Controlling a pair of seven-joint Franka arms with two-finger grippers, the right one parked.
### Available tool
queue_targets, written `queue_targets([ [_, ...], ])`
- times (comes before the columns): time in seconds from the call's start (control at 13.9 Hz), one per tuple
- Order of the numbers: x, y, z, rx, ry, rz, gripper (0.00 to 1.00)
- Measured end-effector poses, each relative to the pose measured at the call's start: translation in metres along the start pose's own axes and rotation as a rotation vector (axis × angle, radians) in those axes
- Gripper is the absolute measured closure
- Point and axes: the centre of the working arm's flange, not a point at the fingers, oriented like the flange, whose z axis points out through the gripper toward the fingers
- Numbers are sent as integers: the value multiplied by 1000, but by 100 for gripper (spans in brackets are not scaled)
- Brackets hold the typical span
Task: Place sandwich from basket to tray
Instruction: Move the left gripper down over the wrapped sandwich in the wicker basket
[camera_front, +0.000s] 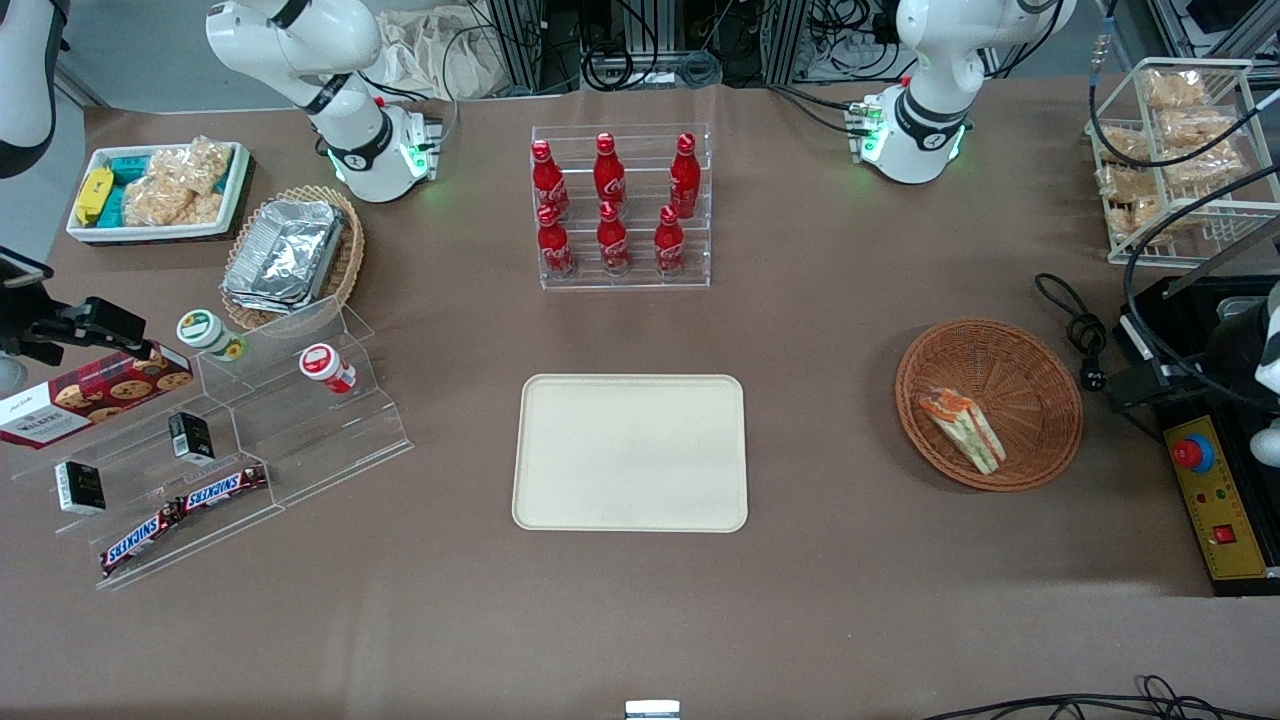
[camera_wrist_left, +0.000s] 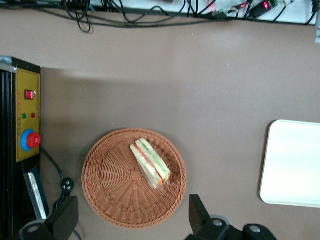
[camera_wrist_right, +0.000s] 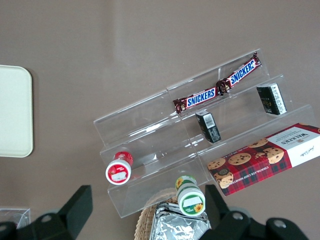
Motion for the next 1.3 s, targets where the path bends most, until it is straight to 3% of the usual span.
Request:
queue_targets([
  [0.43, 2, 5, 8, -2, -7, 8, 1],
  [0.65, -4, 10, 38, 5, -77, 18, 1],
  [0.87, -21, 11, 107, 20, -197, 24, 1],
  [1.15, -46, 12, 195, 27, -253, 21, 1],
  [1.3, -54, 11, 222, 28, -236, -18, 1],
])
